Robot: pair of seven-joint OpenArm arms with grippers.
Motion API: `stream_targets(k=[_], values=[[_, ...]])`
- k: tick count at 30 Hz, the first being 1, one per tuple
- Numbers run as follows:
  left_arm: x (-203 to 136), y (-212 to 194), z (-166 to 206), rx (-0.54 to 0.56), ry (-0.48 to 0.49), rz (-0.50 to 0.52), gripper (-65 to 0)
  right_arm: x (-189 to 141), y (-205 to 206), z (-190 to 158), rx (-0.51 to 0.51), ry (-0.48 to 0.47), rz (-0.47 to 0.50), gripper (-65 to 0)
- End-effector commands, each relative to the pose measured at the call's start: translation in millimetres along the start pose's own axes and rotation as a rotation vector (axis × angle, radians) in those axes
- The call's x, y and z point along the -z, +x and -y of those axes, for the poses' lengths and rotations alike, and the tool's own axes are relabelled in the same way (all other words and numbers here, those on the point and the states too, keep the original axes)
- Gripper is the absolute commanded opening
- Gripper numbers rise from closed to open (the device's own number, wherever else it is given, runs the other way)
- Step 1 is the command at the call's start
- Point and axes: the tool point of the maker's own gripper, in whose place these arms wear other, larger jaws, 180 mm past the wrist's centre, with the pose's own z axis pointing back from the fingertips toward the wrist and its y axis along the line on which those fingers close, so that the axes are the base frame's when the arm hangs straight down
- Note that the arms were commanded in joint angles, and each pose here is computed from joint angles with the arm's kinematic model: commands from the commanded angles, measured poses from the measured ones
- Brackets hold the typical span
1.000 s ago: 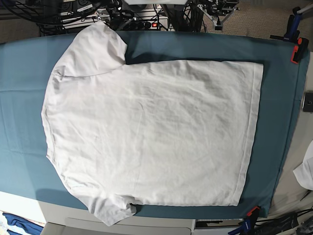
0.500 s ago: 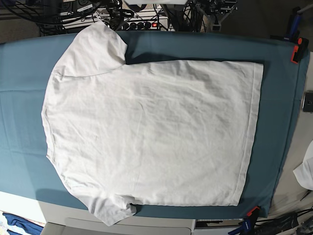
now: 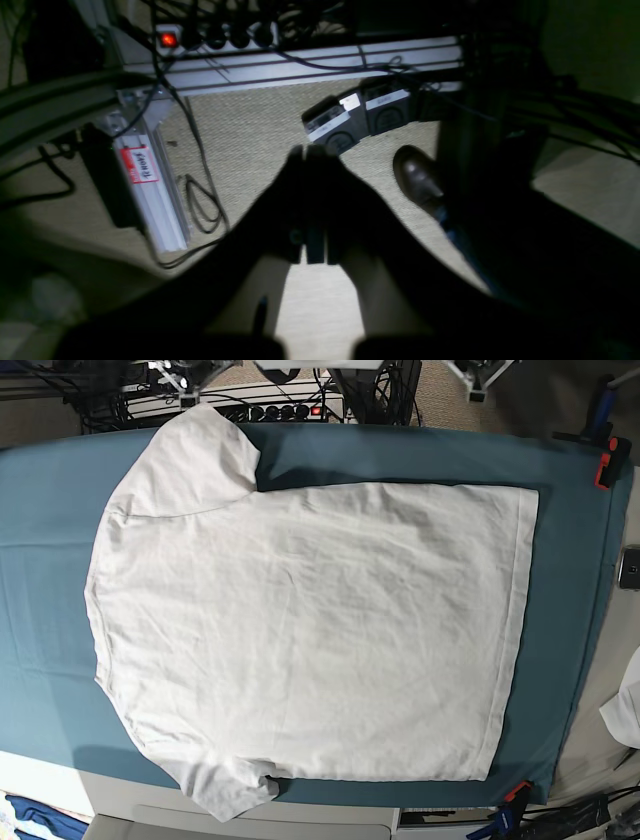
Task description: Fold the T-shirt properly
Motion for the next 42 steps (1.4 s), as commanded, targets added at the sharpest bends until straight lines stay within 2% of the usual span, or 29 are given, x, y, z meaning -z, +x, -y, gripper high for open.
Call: stream_targets(k=[1, 5, 8, 12, 16, 19, 21, 24, 27, 30, 33, 37, 39, 41, 42], values=[[-6.9, -7.4, -9.4, 0.012, 0.01, -0.007, -65.0, -8.2, -7.3, 12.8, 0.001, -0.01, 0.002, -65.0], [-40.7, -26.8, -25.7, 0.02, 0.017, -0.007, -65.0, -47.3, -21.9, 26.8, 0.02, 0.016, 0.041, -65.0], [-74.2, -28.2, -43.1, 0.011, 0.03, 0.053, -65.0, -82.5, -23.7, 31.8, -0.009, 0.028, 0.09, -65.0], [-126.5, -13.2, -63.1, -0.014, -0.001, 0.149, -65.0, -129.8, -6.8, 37.1, -0.031, 0.037, 0.179, -65.0], [-177.1, 1.4, -70.3, 0.063, -0.073, 0.174, -65.0, -173.4, 33.1, 54.2, 0.072, 0.043, 0.285, -65.0], [-210.5, 17.6, -58.2, 0.086, -0.21, 0.221, -65.0, -202.1, 75.0, 68.1, 0.166, 0.093, 0.389, -65.0], [-230.1, 29.1, -46.7, 0.083, -0.311, 0.256, -65.0, -223.9, 103.4, 74.4, 0.264, 0.165, 0.488, -65.0], [-255.3, 48.9, -30.6, 0.125, -0.439, 0.326, -65.0, -257.6, 140.8, 76.6, 0.407, 0.333, 0.645, -65.0], [-274.7, 68.2, -22.9, 0.174, -0.487, 0.41, -65.0, -281.9, 165.3, 82.5, 0.513, 0.467, 0.777, -65.0], [-280.8, 74.6, -22.8, 0.196, -0.482, 0.434, -65.0, -283.0, 171.2, 98.8, 0.645, 0.476, 0.864, -65.0], [-281.0, 74.6, -22.9, 0.197, -0.481, 0.434, -64.5, -258.3, 167.8, 109.8, 0.754, 0.461, 0.88, -65.0], [-280.9, 74.5, -23.1, 0.197, -0.48, 0.433, -51.3, -215.2, 158.0, 115.7, 0.899, 0.446, 0.815, -65.0], [-280.0, 73.7, -24.0, 0.204, -0.473, 0.429, -47.2, -205.8, 156.4, 117.5, 0.941, 0.44, 0.802, -57.1], [-278.7, 72.7, -25.3, 0.214, -0.463, 0.423, -46.6, -205.1, 157.7, 118.7, 0.949, 0.438, 0.807, -49.3], [-278.4, 72.3, -25.6, 0.216, -0.46, 0.421, -46.6, -206.2, 159.0, 120.9, 0.953, 0.431, 0.822, -47.5]])
